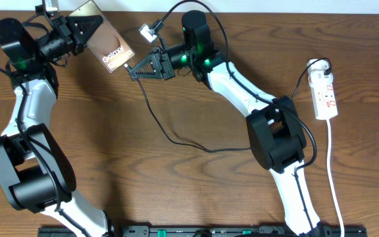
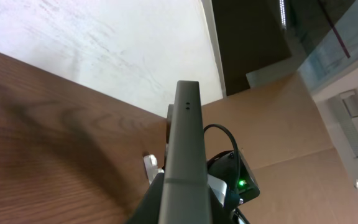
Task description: Plug charger to phone and switch on socket
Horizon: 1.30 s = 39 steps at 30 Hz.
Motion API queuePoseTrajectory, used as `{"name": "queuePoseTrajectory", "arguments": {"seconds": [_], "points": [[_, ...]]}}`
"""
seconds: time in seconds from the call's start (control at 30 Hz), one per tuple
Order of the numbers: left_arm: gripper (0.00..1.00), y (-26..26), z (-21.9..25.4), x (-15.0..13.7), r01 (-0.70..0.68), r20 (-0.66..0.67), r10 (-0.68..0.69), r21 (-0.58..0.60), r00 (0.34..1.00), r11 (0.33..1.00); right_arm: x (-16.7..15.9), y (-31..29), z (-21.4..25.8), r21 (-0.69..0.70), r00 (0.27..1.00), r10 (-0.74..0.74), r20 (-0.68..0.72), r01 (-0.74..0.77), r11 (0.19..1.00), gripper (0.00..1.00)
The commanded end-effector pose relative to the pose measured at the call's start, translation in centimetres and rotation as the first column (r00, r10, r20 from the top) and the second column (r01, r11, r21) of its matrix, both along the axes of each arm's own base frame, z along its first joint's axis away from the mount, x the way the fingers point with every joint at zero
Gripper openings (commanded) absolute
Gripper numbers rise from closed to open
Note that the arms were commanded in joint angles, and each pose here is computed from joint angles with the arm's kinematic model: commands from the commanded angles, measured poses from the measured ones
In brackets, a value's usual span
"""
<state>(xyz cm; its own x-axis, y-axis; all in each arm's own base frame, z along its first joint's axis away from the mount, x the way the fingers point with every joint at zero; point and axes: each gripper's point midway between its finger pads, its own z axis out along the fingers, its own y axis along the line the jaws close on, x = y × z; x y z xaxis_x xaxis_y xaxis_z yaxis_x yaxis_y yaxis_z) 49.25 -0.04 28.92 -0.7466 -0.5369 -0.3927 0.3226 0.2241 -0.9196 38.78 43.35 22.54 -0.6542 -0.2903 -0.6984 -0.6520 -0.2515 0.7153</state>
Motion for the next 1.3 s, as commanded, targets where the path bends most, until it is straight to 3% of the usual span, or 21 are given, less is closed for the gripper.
{"name": "queuePoseTrajectory", "arguments": {"seconds": [0.0,1.27], "points": [[0.07,-0.3,1.1,-0.5,0.023,0.046,-0.024,0.023,0.999,0.999,-0.3,-0.1,1.1,0.011,1.000,0.010,0.014,-0.010,1.000,0.01],[0.07,-2.2,1.1,-1.0,0.087,0.076,-0.091,0.047,0.993,0.995,-0.5,0.3,1.1,0.007,1.000,0.003,0.009,-0.003,1.000,0.01]]}}
